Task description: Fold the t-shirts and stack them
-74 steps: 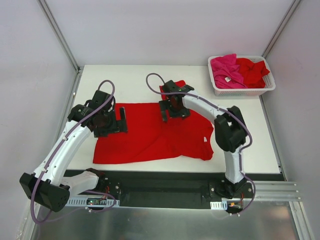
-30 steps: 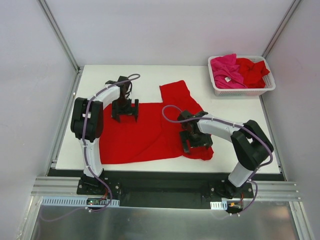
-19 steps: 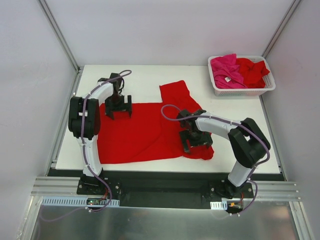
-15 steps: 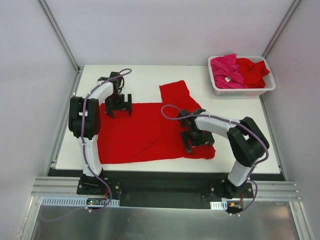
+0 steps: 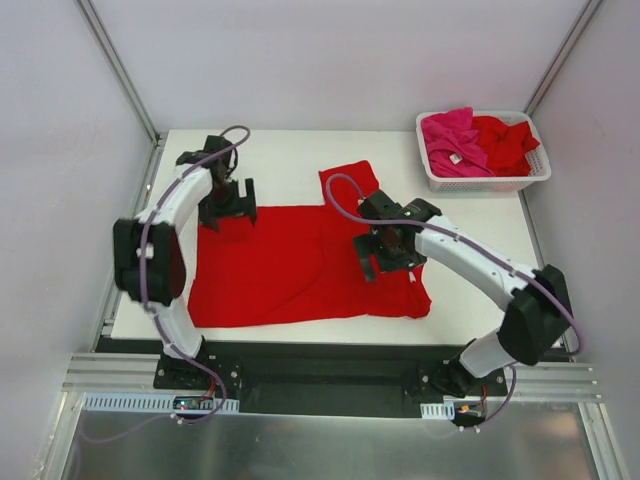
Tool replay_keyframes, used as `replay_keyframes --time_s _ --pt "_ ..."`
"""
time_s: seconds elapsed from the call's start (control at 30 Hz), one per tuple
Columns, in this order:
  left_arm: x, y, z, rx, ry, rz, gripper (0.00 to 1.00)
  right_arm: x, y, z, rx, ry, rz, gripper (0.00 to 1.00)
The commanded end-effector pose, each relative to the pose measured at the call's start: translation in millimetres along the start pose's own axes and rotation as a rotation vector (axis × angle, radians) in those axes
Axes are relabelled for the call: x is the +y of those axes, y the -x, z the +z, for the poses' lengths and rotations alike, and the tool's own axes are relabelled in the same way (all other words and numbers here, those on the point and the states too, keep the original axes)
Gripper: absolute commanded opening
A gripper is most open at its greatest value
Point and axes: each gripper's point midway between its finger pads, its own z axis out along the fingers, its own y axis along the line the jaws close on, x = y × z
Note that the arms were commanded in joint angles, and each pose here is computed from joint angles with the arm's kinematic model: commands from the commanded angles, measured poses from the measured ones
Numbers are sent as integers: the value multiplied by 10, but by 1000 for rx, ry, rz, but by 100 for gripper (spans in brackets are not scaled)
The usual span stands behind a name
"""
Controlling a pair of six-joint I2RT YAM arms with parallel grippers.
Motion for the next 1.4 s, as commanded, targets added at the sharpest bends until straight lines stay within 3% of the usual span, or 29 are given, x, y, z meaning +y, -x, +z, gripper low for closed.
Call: replay_keyframes --time_s 0.0,0.17,0.4,0.63,0.77,1.1,1.37 --pt "139 -354 -793 -123 10 -81 99 499 233 -359 -120 259 -84 96" --pt "347 -958 -836 -69 10 -134 99 965 243 -290 -80 336 -223 96" --pt "726 -1458 -775 53 90 -238 99 963 139 -187 -56 335 -217 96" --pt "970 -1466 -705 32 56 -377 99 978 -14 -118 -51 373 -218 96" --pt "960 -1355 -660 0 -8 -365 99 989 -74 -78 -36 385 -220 96" --pt "1055 -1383 -357 188 18 -384 99 982 -104 -70 -40 396 -230 96" --pt "1157 -1295 -217 221 61 -374 92 1001 -114 -40 -45 407 -234 96"
